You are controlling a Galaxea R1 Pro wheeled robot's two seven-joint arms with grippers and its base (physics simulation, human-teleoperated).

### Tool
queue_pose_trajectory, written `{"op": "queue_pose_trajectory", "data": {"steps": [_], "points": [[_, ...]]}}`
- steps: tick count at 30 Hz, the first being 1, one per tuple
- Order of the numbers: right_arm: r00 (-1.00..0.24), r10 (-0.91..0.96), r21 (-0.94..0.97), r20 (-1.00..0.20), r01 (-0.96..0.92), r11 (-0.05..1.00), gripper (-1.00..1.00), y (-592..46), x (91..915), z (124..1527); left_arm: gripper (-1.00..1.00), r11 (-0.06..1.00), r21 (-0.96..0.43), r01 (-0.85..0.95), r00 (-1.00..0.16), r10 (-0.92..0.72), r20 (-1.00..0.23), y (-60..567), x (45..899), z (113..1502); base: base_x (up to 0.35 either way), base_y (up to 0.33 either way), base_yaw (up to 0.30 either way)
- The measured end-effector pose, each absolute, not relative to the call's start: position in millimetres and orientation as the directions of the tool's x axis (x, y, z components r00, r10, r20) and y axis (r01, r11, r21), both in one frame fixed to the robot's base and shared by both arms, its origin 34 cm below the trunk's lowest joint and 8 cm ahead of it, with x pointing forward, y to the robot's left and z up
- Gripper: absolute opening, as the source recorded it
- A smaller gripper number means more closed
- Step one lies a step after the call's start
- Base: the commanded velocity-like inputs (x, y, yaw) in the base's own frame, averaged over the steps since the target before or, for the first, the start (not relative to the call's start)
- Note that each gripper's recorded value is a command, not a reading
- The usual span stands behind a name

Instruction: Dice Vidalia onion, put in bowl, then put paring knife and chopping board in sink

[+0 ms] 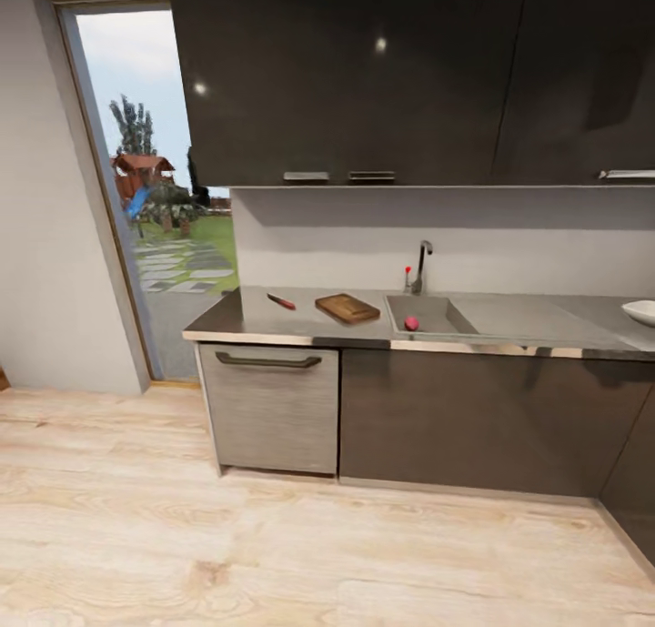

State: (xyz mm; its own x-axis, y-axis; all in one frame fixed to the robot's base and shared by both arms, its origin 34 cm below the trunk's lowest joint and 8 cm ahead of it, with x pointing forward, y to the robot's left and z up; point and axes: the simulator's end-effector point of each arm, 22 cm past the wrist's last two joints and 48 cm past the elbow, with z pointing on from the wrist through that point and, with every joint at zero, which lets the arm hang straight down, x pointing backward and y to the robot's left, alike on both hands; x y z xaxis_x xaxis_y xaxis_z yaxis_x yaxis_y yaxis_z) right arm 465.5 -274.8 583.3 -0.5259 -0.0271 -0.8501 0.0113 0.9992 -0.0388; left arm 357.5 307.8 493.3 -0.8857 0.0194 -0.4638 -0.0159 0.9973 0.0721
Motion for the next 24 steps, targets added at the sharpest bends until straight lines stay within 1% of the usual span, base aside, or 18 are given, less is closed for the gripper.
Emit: {"op": "queue_pose_trajectory", "data": {"steps": [6, 24], "points": [[-0.527, -0.034, -0.046, -0.849, 0.010, 0.999, 1.00, -279.8, 465.5, 583.0, 1.00, 0.997, 0.072, -0.016, -0.886, 0.019, -0.463, 307.8, 357.4, 493.1, 0.091, -0.025, 0.006], [-0.528, -0.053, -0.071, -0.848, 0.015, 0.997, 1.00, -297.5, 465.4, 583.9, 1.00, 0.997, 0.072, -0.016, -0.884, 0.020, -0.468, 307.4, 359.7, 494.1, 0.004, -0.001, 0.000]]}}
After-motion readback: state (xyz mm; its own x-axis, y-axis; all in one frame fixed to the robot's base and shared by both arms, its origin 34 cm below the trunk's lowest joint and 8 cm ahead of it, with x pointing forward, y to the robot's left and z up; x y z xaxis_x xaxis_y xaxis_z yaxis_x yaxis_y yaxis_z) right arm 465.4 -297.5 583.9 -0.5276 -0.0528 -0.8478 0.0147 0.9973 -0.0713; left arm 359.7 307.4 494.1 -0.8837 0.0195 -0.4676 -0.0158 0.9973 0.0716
